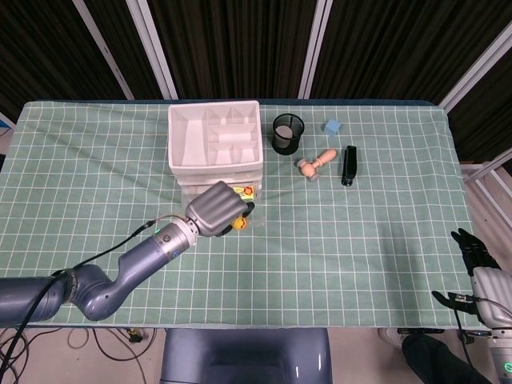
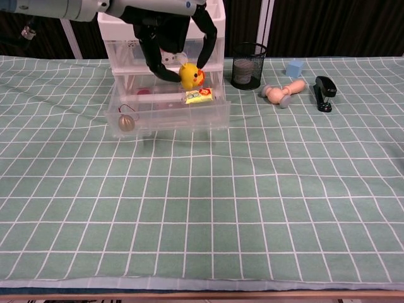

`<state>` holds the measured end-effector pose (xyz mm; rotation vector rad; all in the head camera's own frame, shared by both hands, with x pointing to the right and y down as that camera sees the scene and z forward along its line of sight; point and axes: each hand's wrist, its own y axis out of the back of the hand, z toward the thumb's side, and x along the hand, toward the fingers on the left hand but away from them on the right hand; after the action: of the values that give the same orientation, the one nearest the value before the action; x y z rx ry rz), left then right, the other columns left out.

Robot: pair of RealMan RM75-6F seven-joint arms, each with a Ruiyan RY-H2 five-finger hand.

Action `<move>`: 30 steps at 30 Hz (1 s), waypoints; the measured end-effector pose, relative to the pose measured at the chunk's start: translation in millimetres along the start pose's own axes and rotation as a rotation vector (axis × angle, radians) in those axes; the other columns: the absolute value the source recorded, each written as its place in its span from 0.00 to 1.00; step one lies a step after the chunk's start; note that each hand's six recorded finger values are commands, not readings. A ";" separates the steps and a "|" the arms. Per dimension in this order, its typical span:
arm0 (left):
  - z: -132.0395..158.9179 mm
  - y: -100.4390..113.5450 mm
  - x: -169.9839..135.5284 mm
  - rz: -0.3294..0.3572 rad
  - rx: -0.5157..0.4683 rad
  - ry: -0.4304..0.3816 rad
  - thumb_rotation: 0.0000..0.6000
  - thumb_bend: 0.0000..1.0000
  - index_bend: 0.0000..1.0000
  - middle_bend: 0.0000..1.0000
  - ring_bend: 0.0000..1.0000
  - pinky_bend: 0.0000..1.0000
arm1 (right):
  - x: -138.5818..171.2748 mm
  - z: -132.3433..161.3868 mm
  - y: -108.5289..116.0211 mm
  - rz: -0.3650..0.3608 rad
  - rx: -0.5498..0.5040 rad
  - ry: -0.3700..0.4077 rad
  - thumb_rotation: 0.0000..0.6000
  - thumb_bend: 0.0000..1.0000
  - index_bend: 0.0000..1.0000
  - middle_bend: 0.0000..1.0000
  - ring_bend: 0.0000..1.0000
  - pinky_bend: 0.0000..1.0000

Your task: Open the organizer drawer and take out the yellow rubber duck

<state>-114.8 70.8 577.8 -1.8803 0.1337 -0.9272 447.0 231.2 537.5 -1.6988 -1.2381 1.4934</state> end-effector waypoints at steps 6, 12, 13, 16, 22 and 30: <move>22.1 -26.0 -19.4 -0.070 -0.012 -0.053 1.00 0.34 0.53 1.00 1.00 1.00 | -0.1 -0.7 0.5 0.000 -0.007 -0.004 1.00 0.06 0.00 0.00 0.00 0.22; 35.3 -62.9 -32.8 -0.168 -0.008 -0.083 1.00 0.35 0.53 1.00 1.00 1.00 | -0.2 -0.6 0.1 0.004 -0.013 -0.007 1.00 0.06 0.00 0.00 0.00 0.22; 36.6 -68.7 -34.4 -0.184 -0.008 -0.085 1.00 0.35 0.53 1.00 1.00 1.00 | -0.2 -0.5 0.1 0.004 -0.014 -0.007 1.00 0.06 0.00 0.00 0.00 0.22; 38.1 -87.8 -39.3 -0.242 -0.009 -0.086 1.00 0.35 0.53 1.00 1.00 1.00 | -0.1 -0.4 0.3 0.004 -0.018 -0.007 1.00 0.06 0.00 0.00 0.00 0.22; 37.2 -115.1 -42.2 -0.327 0.011 -0.080 1.00 0.35 0.53 1.00 1.00 1.00 | 0.0 0.2 0.4 0.004 -0.023 -0.005 1.00 0.06 0.00 0.00 0.00 0.22; 39.5 -147.1 -46.2 -0.426 0.036 -0.078 1.00 0.35 0.52 1.00 1.00 1.00 | -0.4 -0.3 1.2 0.002 -0.028 -0.007 1.00 0.06 0.00 0.00 0.00 0.22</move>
<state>-164.9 194.6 664.3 -1.9442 -0.3413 -1.1274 447.7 230.4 536.7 -1.7151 -1.2665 1.4911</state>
